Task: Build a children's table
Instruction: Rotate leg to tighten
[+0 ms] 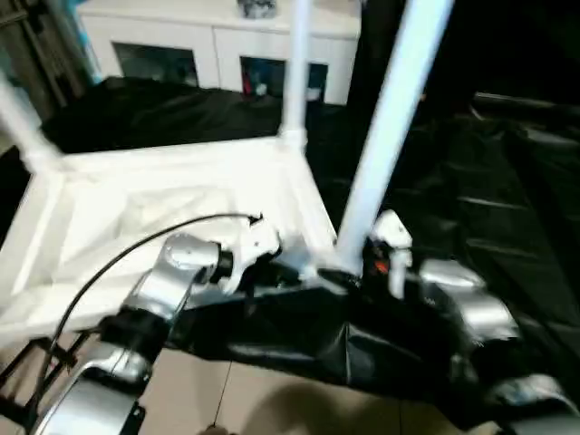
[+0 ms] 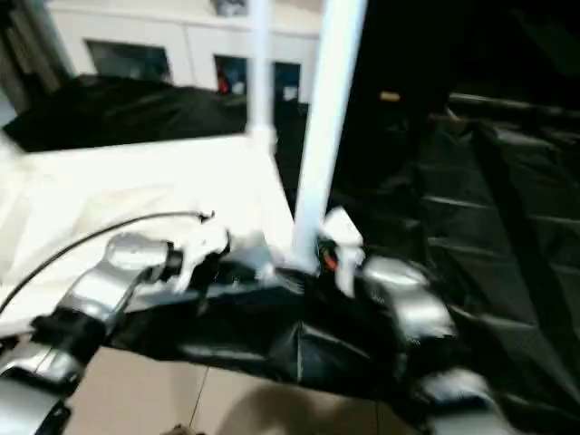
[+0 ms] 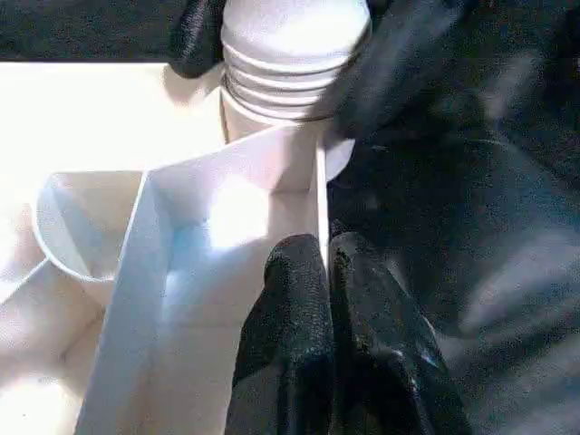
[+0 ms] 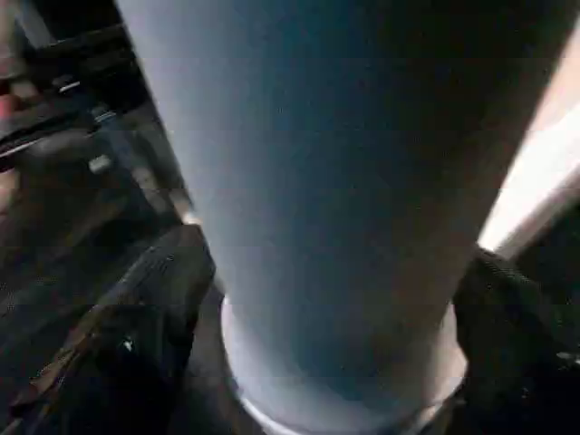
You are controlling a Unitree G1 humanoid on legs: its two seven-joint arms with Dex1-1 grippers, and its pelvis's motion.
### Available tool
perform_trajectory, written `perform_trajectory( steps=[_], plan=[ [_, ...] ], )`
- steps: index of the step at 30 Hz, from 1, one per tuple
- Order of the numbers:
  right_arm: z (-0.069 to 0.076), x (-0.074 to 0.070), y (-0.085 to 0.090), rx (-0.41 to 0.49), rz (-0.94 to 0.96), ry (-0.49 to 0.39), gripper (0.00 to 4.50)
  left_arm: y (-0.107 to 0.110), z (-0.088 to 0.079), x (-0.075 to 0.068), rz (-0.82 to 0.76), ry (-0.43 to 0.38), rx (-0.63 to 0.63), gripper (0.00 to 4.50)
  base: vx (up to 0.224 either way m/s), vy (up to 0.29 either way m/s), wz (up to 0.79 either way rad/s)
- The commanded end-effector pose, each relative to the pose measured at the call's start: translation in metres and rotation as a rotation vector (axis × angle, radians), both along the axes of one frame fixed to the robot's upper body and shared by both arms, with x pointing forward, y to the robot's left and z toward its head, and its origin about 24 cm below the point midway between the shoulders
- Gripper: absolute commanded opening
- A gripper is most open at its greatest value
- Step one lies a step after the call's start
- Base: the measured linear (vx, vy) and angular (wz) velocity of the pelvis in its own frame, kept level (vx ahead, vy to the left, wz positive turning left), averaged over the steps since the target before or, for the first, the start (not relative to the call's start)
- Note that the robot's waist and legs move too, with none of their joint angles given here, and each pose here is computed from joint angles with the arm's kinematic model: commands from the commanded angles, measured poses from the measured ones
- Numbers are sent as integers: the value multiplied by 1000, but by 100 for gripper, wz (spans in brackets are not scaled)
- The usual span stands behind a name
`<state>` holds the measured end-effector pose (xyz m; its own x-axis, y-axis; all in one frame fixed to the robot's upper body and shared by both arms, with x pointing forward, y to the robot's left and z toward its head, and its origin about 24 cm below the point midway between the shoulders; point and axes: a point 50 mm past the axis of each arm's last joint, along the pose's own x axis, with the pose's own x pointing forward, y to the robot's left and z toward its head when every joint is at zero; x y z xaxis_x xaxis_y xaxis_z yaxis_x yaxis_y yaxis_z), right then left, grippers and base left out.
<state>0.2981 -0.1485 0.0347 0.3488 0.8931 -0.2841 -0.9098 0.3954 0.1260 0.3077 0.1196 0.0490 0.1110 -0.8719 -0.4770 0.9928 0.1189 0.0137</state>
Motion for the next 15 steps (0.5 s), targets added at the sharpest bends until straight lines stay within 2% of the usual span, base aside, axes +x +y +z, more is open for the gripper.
perform_trajectory(
  steps=[1,6,10,14,15],
  plan=[
    [-7,-10,1,-11,71,65,385,-8,5,-5,-69,4,-40,0,0,0,0],
    [-2,-14,-3,-3,93,97,341,-3,6,-10,-105,40,-33,0,0,0,0],
    [-4,-12,1,-3,64,91,307,-3,5,-8,-66,23,-39,0,0,0,0],
    [-7,-6,4,-7,-2,78,283,-5,3,-3,-9,7,-41,0,0,0,0],
    [-10,4,5,-25,-127,54,280,-9,5,2,48,-6,-50,0,0,0,0]
  ],
)
